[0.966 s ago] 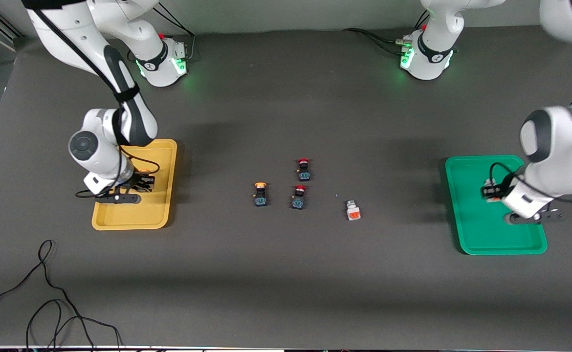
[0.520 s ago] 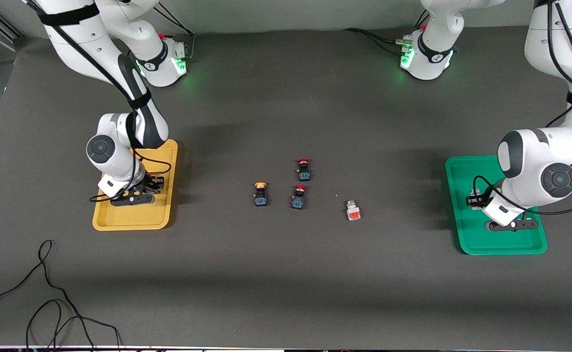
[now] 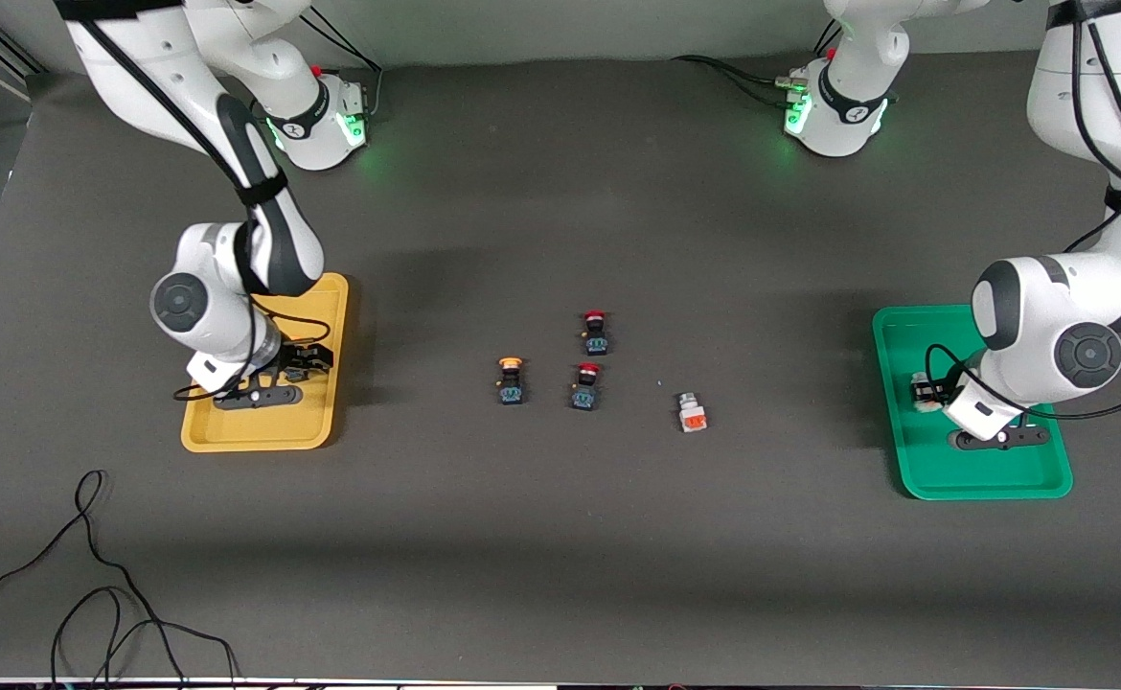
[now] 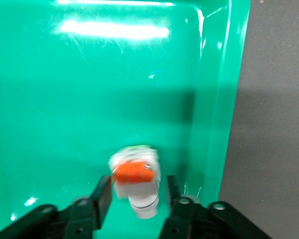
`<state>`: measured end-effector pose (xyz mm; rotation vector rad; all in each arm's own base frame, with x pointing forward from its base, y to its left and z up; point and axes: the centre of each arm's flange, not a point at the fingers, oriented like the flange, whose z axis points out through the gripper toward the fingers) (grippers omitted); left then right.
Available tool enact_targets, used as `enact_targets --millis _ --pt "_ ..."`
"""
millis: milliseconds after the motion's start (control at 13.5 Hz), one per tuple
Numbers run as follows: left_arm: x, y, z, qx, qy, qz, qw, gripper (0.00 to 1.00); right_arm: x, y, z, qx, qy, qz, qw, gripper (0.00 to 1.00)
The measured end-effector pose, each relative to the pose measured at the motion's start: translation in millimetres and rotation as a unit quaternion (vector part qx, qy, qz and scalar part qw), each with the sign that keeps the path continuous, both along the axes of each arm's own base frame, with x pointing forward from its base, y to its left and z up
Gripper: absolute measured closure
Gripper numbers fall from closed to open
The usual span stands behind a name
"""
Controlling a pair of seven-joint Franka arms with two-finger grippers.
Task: Place green and yellow buttons in trays
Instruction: 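Reach the right gripper to a yellow button while the left gripper reaches a white one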
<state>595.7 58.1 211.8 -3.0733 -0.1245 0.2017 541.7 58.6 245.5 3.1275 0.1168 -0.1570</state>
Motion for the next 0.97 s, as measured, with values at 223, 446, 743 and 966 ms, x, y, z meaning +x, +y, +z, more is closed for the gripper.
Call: enact_targets --millis 223,446,743,966 --pt "5 1 22 0.0 -0.004 0.002 1.0 0.1 23 10 83 0.029 0.016 -0.024 0.999 0.0" --pt "14 2 121 -0.002 0.007 0.01 1.0 0.02 39 39 134 0.047 0.017 -0.081 0.995 0.0" --pt "15 -28 249 -0.006 -0.01 -0.011 1.0 0.02 37 149 139 0.046 0.018 -0.126 0.991 0.0" --pt "18 -98 244 -0.021 -0.01 -0.043 0.999 0.02 36 239 111 0.024 0.014 -0.151 0.988 0.0"
